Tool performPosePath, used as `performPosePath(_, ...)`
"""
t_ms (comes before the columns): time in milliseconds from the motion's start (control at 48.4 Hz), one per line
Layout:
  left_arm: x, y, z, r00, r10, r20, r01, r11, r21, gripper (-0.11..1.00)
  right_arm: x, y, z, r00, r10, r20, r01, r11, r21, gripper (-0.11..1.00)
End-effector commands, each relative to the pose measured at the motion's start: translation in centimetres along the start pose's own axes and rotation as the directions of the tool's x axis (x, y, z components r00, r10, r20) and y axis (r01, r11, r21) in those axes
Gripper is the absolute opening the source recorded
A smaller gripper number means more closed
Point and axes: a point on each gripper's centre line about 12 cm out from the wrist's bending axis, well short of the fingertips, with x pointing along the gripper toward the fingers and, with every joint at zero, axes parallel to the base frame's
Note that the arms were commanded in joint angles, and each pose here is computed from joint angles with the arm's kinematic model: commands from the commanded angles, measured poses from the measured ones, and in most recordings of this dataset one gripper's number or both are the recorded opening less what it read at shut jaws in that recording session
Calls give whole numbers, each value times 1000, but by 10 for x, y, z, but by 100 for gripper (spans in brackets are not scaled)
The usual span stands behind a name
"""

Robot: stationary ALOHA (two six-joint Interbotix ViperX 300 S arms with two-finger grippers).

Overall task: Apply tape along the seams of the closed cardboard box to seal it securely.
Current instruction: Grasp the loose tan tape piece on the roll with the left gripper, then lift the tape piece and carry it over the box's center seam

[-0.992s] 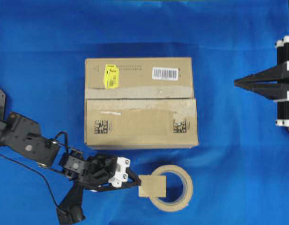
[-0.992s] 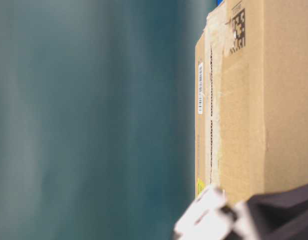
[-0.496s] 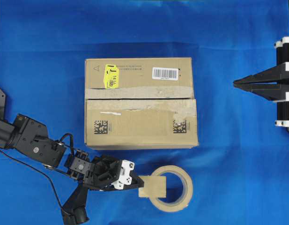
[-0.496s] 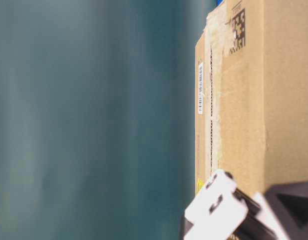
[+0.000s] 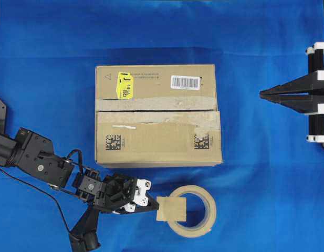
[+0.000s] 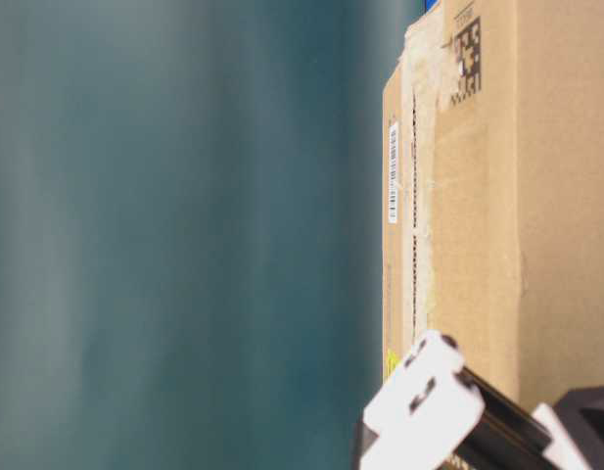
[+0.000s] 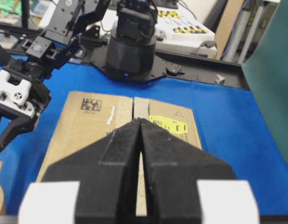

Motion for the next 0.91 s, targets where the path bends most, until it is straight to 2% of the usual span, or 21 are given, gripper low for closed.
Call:
performPosePath(0, -6, 16, 6, 999, 47, 15, -47, 999, -4, 1, 2, 1, 8, 1000, 3, 20, -3, 1000, 0, 0)
performPosePath(207, -18, 48, 12, 991, 132, 35, -132, 991, -2, 1, 3, 1, 7, 1000, 3, 15, -3, 1000, 0, 0)
performPosePath(331, -32, 70, 15, 980, 194, 43, -195, 980, 28, 1, 4, 1, 4, 1000, 3, 0, -3, 1000, 3, 0)
performPosePath(476, -46, 88, 10, 972, 233, 32, -235, 969, 77, 1, 5, 1, 1, 1000, 4, -20, -4, 1000, 6, 0)
performPosePath(662, -68, 110, -13, 963, 268, -28, -264, 960, 95, 1, 8, 1, -3, 1000, 5, -31, -4, 1000, 20, 0)
performPosePath(889, -99, 131, -60, 934, 324, -151, -309, 944, 115, 1, 12, 3, -5, 999, 13, -40, -12, 1000, 20, 0)
